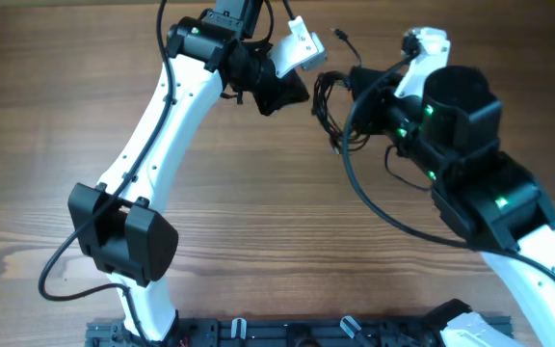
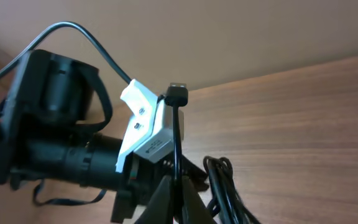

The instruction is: Untangle cables

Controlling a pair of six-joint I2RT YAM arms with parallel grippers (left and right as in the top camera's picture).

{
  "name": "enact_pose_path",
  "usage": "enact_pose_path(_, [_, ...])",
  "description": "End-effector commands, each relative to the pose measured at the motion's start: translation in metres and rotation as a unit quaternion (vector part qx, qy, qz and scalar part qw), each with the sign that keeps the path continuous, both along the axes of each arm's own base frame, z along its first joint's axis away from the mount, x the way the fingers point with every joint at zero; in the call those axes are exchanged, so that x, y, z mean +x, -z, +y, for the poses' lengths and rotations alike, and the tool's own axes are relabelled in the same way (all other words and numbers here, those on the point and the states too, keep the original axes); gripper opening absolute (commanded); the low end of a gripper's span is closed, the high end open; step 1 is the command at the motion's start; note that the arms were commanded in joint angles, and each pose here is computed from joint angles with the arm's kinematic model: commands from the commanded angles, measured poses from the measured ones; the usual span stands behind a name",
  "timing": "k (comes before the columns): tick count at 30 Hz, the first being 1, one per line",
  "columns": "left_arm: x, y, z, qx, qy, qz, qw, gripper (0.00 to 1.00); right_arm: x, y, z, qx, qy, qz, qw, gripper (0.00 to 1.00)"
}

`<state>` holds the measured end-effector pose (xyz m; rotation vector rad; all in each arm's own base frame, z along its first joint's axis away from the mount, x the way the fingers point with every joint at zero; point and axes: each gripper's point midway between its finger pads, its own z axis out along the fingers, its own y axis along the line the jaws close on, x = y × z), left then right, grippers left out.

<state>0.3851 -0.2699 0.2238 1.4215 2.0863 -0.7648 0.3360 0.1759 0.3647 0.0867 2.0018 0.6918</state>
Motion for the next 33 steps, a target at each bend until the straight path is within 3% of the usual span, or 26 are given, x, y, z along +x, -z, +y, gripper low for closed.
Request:
enact_pose_path(1, [-0.012,-0.009,-0.019,-0.071,0.041,0.029,0.996,0.09,-0.010,-0.010,-0.003,-0.001,-0.011,-0.012,1.000,0.04])
enact_pose_path(2, [-0.013,-0.011,-0.021,-0.079,0.045,0.031,0.995,0.38,-0.010,-0.009,-0.003,-0.001,-0.011,-0.010,1.000,0.04])
enact_pose_path(3, [-0.014,-0.012,-0.021,-0.080,0.045,0.032,0.995,0.89,-0.010,-0.009,-0.003,-0.001,-0.011,-0.010,1.000,0.05])
enact_pose_path(4, [-0.014,-0.012,-0.021,-0.080,0.045,0.032,0.995,1.00,-0.010,-0.011,-0.003,0.000,-0.011,-0.013,1.000,0.05])
enact_pose_path(10, [-0.020,-0.020,-0.027,-0.110,0.059,0.043,0.991,1.00,-0.007,-0.045,-0.001,0.024,-0.011,-0.059,0.998,0.05])
enact_pose_path(11, [-0.021,-0.024,-0.029,-0.120,0.065,0.045,0.990,0.97,-0.009,-0.048,0.000,0.028,-0.017,-0.061,0.998,0.05])
enact_pose_path(12, [-0.023,-0.028,-0.032,-0.132,0.071,0.044,0.988,0.47,-0.010,-0.049,0.003,0.031,-0.026,-0.061,0.997,0.05])
enact_pose_path(13, [-0.024,-0.035,-0.037,-0.155,0.084,0.040,0.983,0.04,-0.011,-0.048,0.004,0.031,-0.028,-0.059,0.997,0.06])
enact_pose_path(16, [-0.019,-0.039,-0.035,-0.157,0.072,0.038,0.984,0.04,-0.010,-0.040,-0.002,0.020,-0.021,-0.046,0.999,0.04])
enact_pose_path(19, [0.018,-0.037,0.015,-0.118,-0.063,0.065,0.989,0.04,0.003,-0.025,-0.040,0.023,0.031,-0.010,0.999,0.04])
enact_pose_path(22, [0.038,-0.051,0.068,-0.129,-0.165,0.092,0.973,0.04,0.015,-0.019,-0.074,0.035,0.074,0.006,0.997,0.04])
enact_pose_path(23, [0.040,-0.055,0.080,-0.132,-0.183,0.097,0.969,0.04,0.018,-0.016,-0.080,0.041,0.085,0.015,0.995,0.43])
enact_pose_path(24, [0.042,-0.056,0.087,-0.133,-0.195,0.100,0.967,0.04,0.019,-0.013,-0.080,0.042,0.082,0.021,0.996,0.71])
enact_pose_path(25, [0.044,-0.057,0.093,-0.135,-0.205,0.104,0.964,0.04,0.019,-0.007,-0.070,0.049,0.057,0.034,0.997,0.87])
enact_pose_path(26, [0.044,-0.057,0.096,-0.137,-0.216,0.113,0.960,0.04,0.020,0.001,-0.054,0.064,0.020,0.054,0.996,0.95])
enact_pose_path(28, [0.045,-0.058,0.093,-0.143,-0.233,0.134,0.953,0.04,0.026,0.018,-0.037,0.074,-0.007,0.088,0.993,0.99])
enact_pose_path(33, [0.057,-0.067,0.090,-0.185,-0.325,0.228,0.899,0.04,0.053,0.093,0.012,0.141,-0.018,0.239,0.961,0.88])
